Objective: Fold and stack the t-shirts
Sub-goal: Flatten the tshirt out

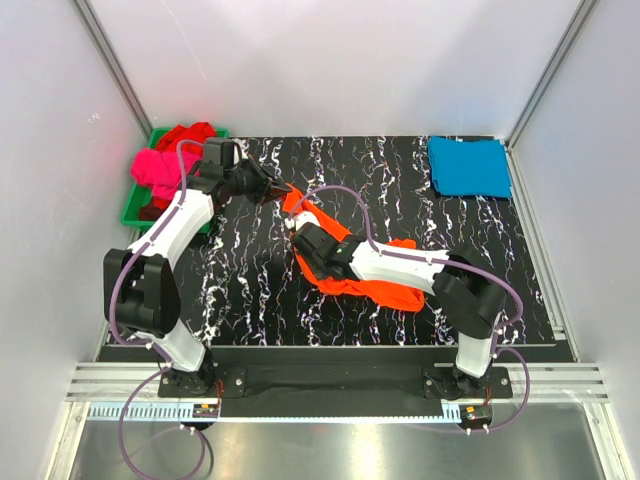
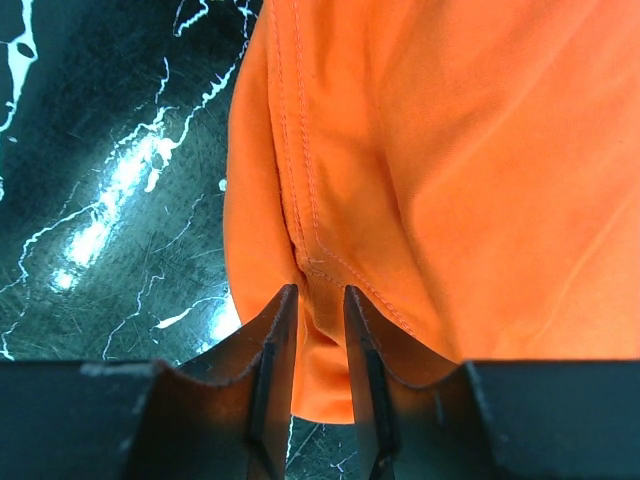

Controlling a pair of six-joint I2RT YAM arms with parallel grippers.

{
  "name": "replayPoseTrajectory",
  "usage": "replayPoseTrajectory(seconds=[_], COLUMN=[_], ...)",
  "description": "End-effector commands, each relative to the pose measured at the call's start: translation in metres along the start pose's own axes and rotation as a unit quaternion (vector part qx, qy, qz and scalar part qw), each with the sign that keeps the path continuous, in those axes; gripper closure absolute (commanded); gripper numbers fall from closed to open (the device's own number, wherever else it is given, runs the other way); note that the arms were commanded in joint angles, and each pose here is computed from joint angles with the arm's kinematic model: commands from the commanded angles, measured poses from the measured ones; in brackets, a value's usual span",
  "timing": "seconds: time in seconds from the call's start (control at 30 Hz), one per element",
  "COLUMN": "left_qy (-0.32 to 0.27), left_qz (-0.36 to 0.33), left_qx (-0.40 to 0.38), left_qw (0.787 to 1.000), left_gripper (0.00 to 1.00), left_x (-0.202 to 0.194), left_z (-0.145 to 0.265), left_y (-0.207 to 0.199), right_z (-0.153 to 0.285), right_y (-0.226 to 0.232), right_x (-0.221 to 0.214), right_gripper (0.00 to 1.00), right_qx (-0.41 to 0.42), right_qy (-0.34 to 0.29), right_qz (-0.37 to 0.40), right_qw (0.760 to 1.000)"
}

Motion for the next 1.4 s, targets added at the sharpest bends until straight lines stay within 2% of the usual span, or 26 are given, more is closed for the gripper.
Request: replayPoseTrajectory(seconds=[0.0,0.13,0.23,0.33,0.43,0.47,0.67,0.7,0.73,0.8,0.87,0.9,0.93,1.13,1.23,1.37], left_qy=[-0.009,-0.008,-0.010,-0.010,-0.011,-0.011,-0.015,-0.016,-0.015,-0.012,-0.012,-0.011,-0.012,-0.011,-0.010,-0.004], left_qz=[-0.023,-0.023,-0.024,-0.025,-0.026,-0.026,-0.028,-0.029,-0.029,-0.028,-0.029,-0.030,-0.030,-0.034,-0.035,-0.032], left_qx=[-0.028,-0.027,-0.028,-0.026,-0.022,-0.022,-0.012,-0.013,-0.014,-0.016,-0.017,-0.017,-0.018,-0.019,-0.018,-0.014], left_qw=[0.999,0.999,0.999,0.999,0.999,0.999,0.999,0.999,0.999,0.999,0.999,0.999,0.999,0.999,0.999,0.999], left_gripper=[1.00,1.00,1.00,1.00,1.00,1.00,1.00,1.00,1.00,1.00,1.00,1.00,1.00,1.00,1.00,1.00], left_x=[0.001,0.001,0.002,0.002,0.001,0.002,0.002,0.003,0.003,0.001,0.002,0.001,0.001,0.000,0.000,-0.001], left_z=[0.011,0.011,0.011,0.011,0.011,0.011,0.010,0.009,0.009,0.008,0.008,0.008,0.008,0.010,0.009,0.007], left_y=[-0.022,-0.022,-0.022,-0.021,-0.019,-0.019,-0.013,-0.013,-0.013,-0.013,-0.014,-0.013,-0.014,-0.016,-0.014,-0.010], right_z=[-0.003,-0.004,-0.003,0.000,0.004,0.006,0.028,0.031,0.032,0.030,0.028,0.027,0.028,0.026,0.021,0.014], right_y=[0.000,0.001,-0.001,-0.003,-0.007,-0.008,-0.018,-0.018,-0.014,-0.010,-0.006,-0.003,0.001,-0.002,-0.002,-0.002], right_x=[0.001,-0.003,-0.003,-0.001,0.001,0.002,0.006,0.005,0.003,-0.001,-0.002,-0.003,-0.002,0.000,-0.002,-0.004], right_gripper=[0.67,0.65,0.71,0.79,0.97,1.00,0.98,0.94,0.83,0.78,0.87,0.96,1.00,1.00,0.82,0.77], right_qx=[-0.012,-0.010,-0.018,-0.020,-0.028,-0.029,-0.036,-0.028,-0.015,-0.003,0.009,0.020,0.034,0.022,0.020,0.016], right_qy=[-0.001,0.005,-0.001,-0.005,-0.009,-0.011,-0.021,-0.025,-0.024,-0.016,-0.011,-0.009,-0.011,-0.006,0.001,0.006], right_qz=[-0.004,-0.008,-0.013,-0.012,-0.012,-0.012,-0.007,-0.006,-0.005,-0.007,-0.009,-0.007,-0.007,-0.014,-0.006,0.003], right_qw=[1.000,1.000,1.000,1.000,0.999,0.999,0.999,0.999,1.000,1.000,1.000,1.000,0.999,1.000,1.000,1.000])
Point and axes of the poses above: each gripper's point midway between its finger pads, its own z axis back along the fingers, its own y axis along the line the jaws close on, x = y × z, the point moved 4 cm from there along z, back along the fingers, and after that the axes turned 12 degrees about z, right-handed, at the moved point
